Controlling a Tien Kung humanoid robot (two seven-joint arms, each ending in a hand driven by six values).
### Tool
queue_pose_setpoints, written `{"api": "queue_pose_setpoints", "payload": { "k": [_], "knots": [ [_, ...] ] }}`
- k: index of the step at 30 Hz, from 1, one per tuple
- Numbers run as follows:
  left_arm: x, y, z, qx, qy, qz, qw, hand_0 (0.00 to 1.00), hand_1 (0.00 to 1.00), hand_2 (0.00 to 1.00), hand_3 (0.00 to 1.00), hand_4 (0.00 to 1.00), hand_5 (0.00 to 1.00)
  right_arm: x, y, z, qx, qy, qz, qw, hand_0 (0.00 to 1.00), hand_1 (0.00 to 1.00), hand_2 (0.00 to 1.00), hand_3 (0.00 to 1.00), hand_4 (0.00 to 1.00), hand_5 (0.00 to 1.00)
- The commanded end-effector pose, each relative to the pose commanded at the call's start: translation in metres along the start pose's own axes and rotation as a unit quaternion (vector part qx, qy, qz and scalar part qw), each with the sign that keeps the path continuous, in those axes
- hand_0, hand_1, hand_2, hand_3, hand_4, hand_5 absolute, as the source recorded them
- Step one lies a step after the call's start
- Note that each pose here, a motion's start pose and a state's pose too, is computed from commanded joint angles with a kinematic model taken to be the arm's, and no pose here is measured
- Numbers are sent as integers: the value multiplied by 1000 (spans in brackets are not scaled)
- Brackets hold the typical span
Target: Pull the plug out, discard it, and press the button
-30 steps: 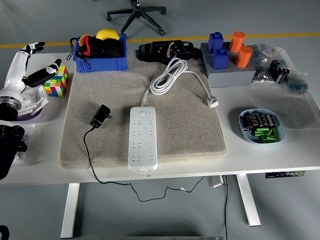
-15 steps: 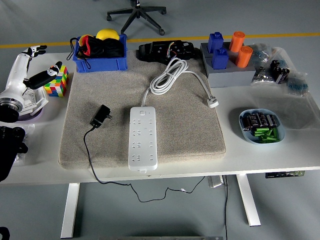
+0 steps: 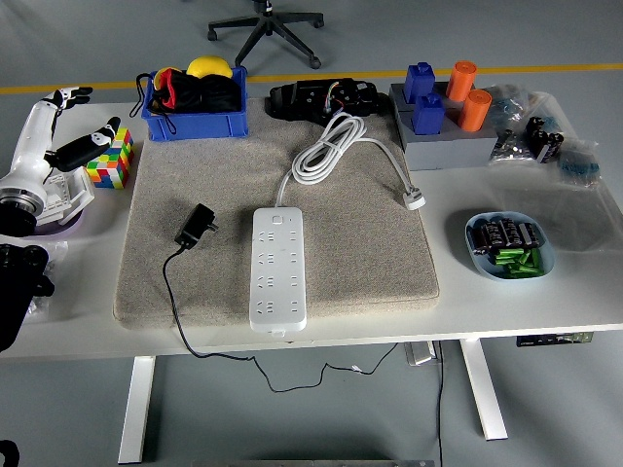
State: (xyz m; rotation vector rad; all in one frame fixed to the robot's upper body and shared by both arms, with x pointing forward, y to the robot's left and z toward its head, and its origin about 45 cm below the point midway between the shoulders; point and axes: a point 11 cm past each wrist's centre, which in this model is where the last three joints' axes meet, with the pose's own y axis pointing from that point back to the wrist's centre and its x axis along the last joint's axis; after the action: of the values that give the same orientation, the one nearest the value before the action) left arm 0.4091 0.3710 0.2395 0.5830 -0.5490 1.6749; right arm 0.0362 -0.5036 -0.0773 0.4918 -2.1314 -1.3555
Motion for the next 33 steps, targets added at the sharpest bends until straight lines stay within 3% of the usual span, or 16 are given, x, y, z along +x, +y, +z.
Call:
{"api": "queue_pose_setpoints", "payload": {
  "k": [20,25,33],
  "knots": [
    [7,-2,5,-7,3,10,1000,912,892,813,808,727,361,-3,1,-4,4,-3,-1,1000,740,658,639,609,661,474],
    [16,-9,14,-20,5,21,1000,912,889,812,805,727,355,-21,3,-15,12,11,-16,1000,740,658,639,609,661,474],
    [9,0,4,-10,2,13,1000,910,889,810,803,723,357,3,1,-8,6,8,9,1000,740,658,639,609,661,475]
  ]
}}
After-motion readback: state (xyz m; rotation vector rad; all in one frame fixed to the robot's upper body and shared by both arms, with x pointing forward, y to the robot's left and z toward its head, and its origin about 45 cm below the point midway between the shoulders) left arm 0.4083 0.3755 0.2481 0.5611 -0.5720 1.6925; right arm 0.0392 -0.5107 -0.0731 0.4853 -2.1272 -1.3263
